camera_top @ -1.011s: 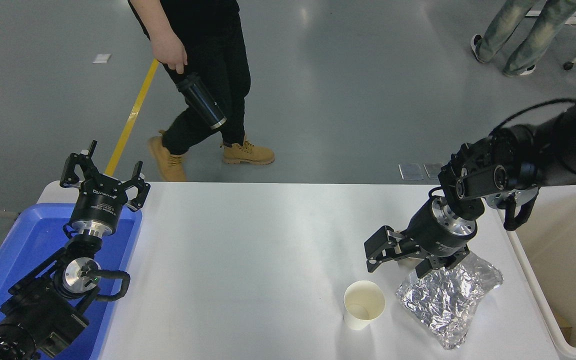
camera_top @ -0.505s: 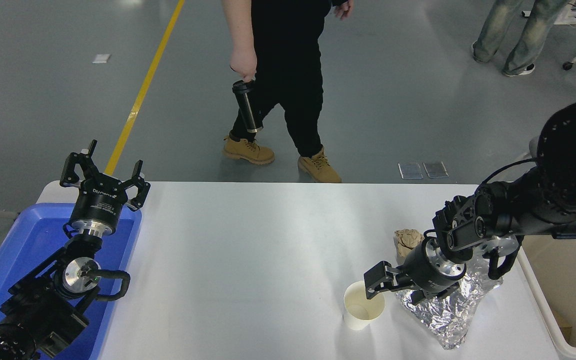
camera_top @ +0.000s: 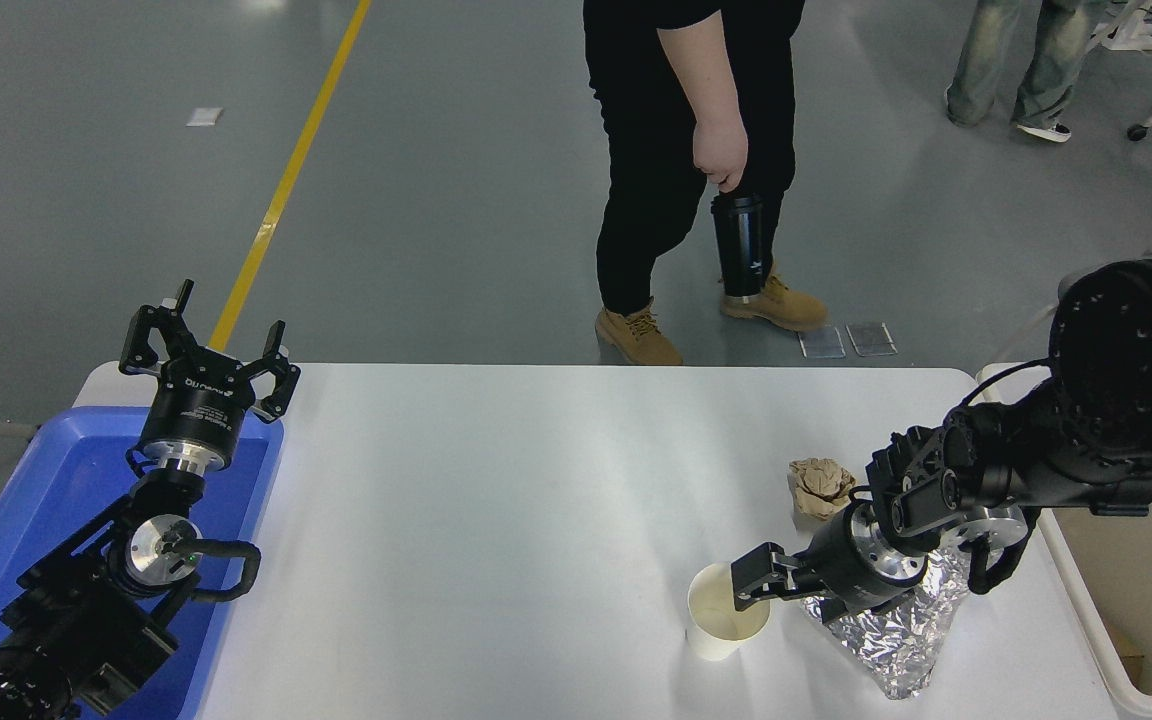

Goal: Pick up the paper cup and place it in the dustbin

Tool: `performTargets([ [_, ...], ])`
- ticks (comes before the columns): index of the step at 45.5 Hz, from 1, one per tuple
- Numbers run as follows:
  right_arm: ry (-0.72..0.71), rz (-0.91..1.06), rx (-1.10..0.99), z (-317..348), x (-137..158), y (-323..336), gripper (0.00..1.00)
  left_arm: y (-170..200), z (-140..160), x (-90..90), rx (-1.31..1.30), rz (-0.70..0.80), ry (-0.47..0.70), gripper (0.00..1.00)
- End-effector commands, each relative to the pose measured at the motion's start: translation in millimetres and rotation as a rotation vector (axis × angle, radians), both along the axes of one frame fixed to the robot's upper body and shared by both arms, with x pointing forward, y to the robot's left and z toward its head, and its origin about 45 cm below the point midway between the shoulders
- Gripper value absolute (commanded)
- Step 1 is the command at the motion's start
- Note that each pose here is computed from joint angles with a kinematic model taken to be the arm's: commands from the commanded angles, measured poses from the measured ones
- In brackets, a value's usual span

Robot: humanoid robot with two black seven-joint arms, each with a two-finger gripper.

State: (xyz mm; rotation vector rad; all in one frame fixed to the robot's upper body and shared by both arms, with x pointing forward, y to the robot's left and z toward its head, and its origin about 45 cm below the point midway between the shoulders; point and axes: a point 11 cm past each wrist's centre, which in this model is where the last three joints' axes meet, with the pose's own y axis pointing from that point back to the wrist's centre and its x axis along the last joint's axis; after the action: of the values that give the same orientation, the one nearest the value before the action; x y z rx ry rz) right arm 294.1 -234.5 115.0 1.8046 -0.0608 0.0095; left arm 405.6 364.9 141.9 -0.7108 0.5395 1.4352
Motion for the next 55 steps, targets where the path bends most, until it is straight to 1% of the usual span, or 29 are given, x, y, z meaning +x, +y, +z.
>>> performTargets([
  [1, -0.024, 0.028, -0.003, 1.6, 2.6, -0.7, 0.14, 0.0, 0.0, 0.0, 0.0, 0.0, 0.0, 0.98],
  [4, -0.027, 0.05, 0.001, 3.0, 3.5, 1.6, 0.08, -0.1, 0.6, 0.5, 0.0, 0.0, -0.002, 0.98],
  [6, -0.028, 0.06, 0.005, 3.9, 3.6, 3.0, 0.0, 0.0, 0.0, 0.0, 0.0, 0.0, 0.0, 0.98],
  [17, -0.033, 0.071, 0.054, 10.1, 5.3, 15.5, 0.0, -0.1, 0.1, 0.0, -0.001, -0.001, -0.001, 0.98],
  [35, -0.141, 0.098, 0.056, 64.1, 47.1, 25.5, 0.0, -0.1, 0.1, 0.0, -0.001, -0.001, -0.001, 0.98],
  [46, -0.247, 0.104, 0.048, 139.3, 76.6, 1.1, 0.0, -0.1, 0.1, 0.0, -0.001, -0.001, -0.001, 0.98],
  [55, -0.284, 0.066, 0.075, 213.2, 91.2, -9.2, 0.0, -0.1, 0.1, 0.0, -0.001, -0.001, -0.001, 0.98],
])
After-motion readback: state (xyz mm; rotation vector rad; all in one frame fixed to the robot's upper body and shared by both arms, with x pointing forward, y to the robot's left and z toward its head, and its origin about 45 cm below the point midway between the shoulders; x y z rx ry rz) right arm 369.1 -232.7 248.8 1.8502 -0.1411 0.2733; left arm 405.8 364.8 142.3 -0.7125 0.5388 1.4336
